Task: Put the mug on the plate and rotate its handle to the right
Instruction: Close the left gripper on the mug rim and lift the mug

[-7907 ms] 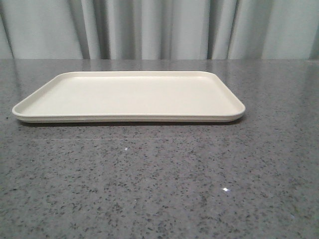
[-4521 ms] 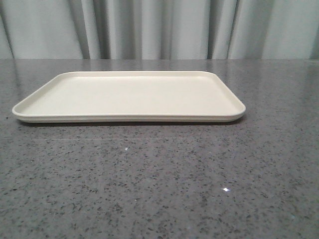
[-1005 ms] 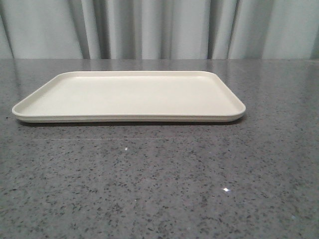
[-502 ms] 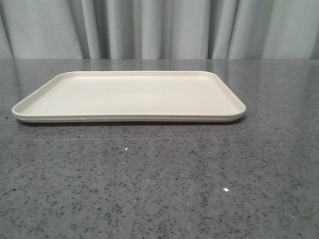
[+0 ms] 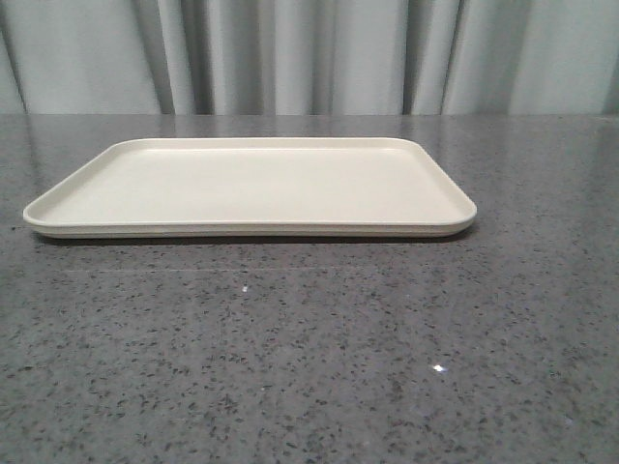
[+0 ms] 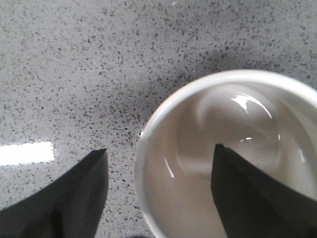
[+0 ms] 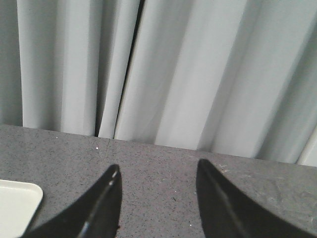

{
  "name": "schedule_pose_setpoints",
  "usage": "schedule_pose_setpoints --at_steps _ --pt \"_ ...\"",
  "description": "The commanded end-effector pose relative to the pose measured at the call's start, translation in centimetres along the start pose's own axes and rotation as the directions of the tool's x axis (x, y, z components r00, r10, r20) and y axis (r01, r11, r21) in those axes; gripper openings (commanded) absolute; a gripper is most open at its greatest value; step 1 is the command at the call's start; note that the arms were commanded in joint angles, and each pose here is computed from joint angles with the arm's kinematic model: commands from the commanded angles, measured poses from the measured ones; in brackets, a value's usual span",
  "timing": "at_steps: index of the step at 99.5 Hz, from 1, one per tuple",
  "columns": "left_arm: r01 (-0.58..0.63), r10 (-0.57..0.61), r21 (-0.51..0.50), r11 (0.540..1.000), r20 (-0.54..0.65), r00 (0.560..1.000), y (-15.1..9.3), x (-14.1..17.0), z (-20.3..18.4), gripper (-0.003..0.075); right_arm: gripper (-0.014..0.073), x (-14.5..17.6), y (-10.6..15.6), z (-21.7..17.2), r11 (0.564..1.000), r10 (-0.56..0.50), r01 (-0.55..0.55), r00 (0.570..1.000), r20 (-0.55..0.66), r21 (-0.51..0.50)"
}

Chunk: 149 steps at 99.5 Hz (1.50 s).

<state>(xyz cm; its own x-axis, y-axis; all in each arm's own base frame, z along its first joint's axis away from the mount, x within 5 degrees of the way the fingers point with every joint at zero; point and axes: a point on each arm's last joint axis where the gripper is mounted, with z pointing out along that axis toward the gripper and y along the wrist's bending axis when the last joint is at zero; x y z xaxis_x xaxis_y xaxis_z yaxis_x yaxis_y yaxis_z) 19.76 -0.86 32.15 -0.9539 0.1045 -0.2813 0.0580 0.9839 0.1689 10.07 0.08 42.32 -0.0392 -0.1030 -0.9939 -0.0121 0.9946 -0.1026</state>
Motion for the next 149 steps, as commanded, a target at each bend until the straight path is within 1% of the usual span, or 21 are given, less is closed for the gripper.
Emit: schedule_pose_setpoints --at_steps 1,7,12,17,20,22,24,25,26,29,31,36,52,80,98,106,110,122,132,142,149 --pt "0.004 -0.004 -0.007 1.0 0.013 1.0 0.2 -0.3 -0.5 0.0435 0.0371 -1.6 -0.2 -0.1 1.0 -0.016 0.015 0.995 0.096 0.015" --pt "0.001 -0.001 -0.008 1.0 -0.002 1.0 0.1 -0.5 -0.1 0.0405 0.0371 -1.6 -0.2 -0.1 1.0 -0.016 0.015 0.995 0.096 0.015" --pt "0.0 0.0 -0.008 1.0 -0.01 1.0 0.0 -0.6 0.1 0.0353 0.0371 -1.6 -0.2 -0.1 1.0 -0.016 0.015 0.995 0.096 0.015" --pt "-0.001 0.001 -0.007 1.0 -0.006 1.0 0.0 -0.7 0.1 0.0273 0.0371 -1.6 -0.2 -0.1 1.0 -0.016 0.015 0.995 0.096 0.015" --pt "-0.002 0.002 -0.01 1.0 0.001 1.0 0.0 -0.8 0.1 0.0201 0.0371 -1.6 -0.2 -0.1 1.0 -0.016 0.015 0.995 0.096 0.015" --pt "-0.004 0.004 -0.015 1.0 0.008 1.0 0.1 -0.9 0.1 0.017 0.0371 -1.6 -0.2 -0.1 1.0 -0.016 0.015 0.995 0.096 0.015" --pt "-0.005 0.005 -0.018 1.0 0.013 1.0 0.1 -0.9 0.1 0.0123 0.0371 -1.6 -0.2 -0.1 1.0 -0.016 0.015 0.995 0.096 0.015" --pt "-0.006 0.006 -0.021 1.0 0.014 1.0 0.2 -0.9 0.1 0.0077 0.0371 -1.6 -0.2 -0.1 1.0 -0.016 0.015 0.995 0.096 0.015" --pt "-0.006 0.006 -0.02 1.0 0.014 1.0 0.1 -0.9 0.1 0.0077 0.0371 -1.6 -0.2 -0.1 1.0 -0.016 0.015 0.995 0.096 0.015" --pt "-0.011 0.011 -0.029 1.0 0.017 1.0 0.2 -0.9 0.1 0.0002 0.0371 -1.6 -0.2 -0.1 1.0 -0.016 0.015 0.995 0.096 0.015" --pt "-0.015 0.015 -0.032 0.999 0.019 1.0 0.2 -1.0 0.1 -0.0024 0.0371 -1.6 -0.2 -0.1 1.0 -0.016 0.015 0.995 0.096 0.015" --pt "-0.027 0.028 -0.035 0.999 0.024 0.999 0.3 -1.0 0.1 -0.0012 0.0371 -1.6 -0.2 -0.1 1.0 -0.016 0.015 0.995 0.096 0.015" --pt "-0.06 0.062 -0.035 0.998 0.031 0.998 0.3 -1.1 0.1 -0.0011 0.0371 -1.6 -0.2 -0.1 1.0 -0.016 0.015 0.995 0.096 0.015" --pt "-0.058 0.061 -0.037 0.998 0.075 0.995 0.4 -1.3 -0.9 -0.001 0.0371 -1.6 -0.2 -0.1 1.0 -0.016 0.015 0.995 0.096 0.015" --pt "-0.036 0.042 -0.037 0.999 0.17 0.985 0.9 -1.9 -3.4 -0.0009 0.0371 -1.6 -0.2 -0.1 1.0 -0.016 0.015 0.995 0.096 0.015" --pt "-0.03 0.037 -0.038 0.999 0.193 0.981 1.1 -2.2 -4.5 -0.0009 0.0371 -1.6 -0.2 -0.1 1.0 -0.016 0.015 0.995 0.096 0.015" --pt "-0.044 0.05 -0.033 0.998 0.21 0.976 1.1 -2.4 -5.2 -0.0009 0.0371 -1.6 -0.2 -0.1 1.0 -0.016 0.015 0.995 0.096 0.015" --pt "-0.043 0.04 0.005 0.999 0.284 0.958 1.1 -3.1 -7.4 -0.0009 0.0371 -1.6 -0.2 -0.1 1.0 -0.016 0.015 0.995 0.096 0.015" --pt "-0.049 0.021 0.07 0.996 0.349 0.937 0.8 -3.8 -9.3 -0.001 0.0371 -1.6 -0.2 -0.1 1.0 -0.016 0.015 0.995 0.096 0.015" --pt "-0.108 0.038 0.151 0.983 0.409 0.912 0.1 -5.0 -11.2 -0.001 0.0371 -1.6 -0.2 -0.1 1.0 -0.016 0.015 0.995 0.096 0.015" --pt "-0.136 0.043 0.186 0.973 0.437 0.899 -0.5 -6.0 -12.0 -0.001 0.0371 -1.6 -0.2 -0.1 1.0 -0.016 0.015 0.995 0.096 0.014"
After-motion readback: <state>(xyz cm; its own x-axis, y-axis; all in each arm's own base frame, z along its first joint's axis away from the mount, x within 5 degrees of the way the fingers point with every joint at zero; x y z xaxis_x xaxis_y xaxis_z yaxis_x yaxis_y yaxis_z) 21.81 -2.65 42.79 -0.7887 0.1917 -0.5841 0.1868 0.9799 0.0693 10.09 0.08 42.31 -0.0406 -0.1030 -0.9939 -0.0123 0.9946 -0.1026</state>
